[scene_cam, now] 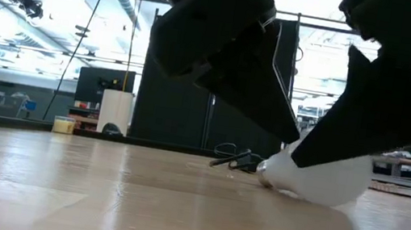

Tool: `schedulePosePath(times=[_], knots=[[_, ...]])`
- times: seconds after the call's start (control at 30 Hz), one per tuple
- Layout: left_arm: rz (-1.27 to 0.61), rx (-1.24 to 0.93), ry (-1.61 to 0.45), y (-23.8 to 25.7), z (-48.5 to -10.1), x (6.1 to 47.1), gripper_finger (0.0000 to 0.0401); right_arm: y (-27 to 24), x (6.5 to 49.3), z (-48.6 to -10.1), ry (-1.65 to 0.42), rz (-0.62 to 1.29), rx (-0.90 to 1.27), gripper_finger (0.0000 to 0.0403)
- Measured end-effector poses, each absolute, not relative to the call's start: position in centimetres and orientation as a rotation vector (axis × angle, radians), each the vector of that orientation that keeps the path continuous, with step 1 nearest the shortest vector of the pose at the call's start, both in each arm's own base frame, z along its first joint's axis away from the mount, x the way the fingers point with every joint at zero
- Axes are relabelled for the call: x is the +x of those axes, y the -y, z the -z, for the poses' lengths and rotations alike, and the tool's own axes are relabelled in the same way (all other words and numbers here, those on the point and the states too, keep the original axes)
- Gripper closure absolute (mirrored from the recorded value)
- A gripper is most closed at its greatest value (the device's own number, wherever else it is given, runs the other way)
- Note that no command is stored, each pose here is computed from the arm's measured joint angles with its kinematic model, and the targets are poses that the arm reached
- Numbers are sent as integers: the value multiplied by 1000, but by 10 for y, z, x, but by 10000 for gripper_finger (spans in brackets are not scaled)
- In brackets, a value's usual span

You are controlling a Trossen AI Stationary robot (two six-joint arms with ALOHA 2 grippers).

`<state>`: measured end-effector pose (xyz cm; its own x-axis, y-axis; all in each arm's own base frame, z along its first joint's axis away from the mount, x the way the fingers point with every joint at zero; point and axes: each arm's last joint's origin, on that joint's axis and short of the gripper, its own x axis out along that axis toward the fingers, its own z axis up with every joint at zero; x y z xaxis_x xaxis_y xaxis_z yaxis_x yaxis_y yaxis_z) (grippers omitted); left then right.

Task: Screw lightbulb
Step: Insert the lightbulb into the silver lamp

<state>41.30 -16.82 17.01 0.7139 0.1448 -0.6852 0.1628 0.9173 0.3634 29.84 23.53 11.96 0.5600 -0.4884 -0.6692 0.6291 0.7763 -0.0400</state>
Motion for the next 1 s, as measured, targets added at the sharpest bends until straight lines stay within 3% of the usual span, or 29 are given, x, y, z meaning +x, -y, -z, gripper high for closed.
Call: schedulePosePath(times=[0.5, 1.0], knots=[[-27, 436, -804, 164, -175, 409, 130, -233, 300, -111, -748, 675, 185, 94], [-70, 368, -620, 153, -300, 353, 131, -235, 298, -136, -876, 582, 23, 116]])
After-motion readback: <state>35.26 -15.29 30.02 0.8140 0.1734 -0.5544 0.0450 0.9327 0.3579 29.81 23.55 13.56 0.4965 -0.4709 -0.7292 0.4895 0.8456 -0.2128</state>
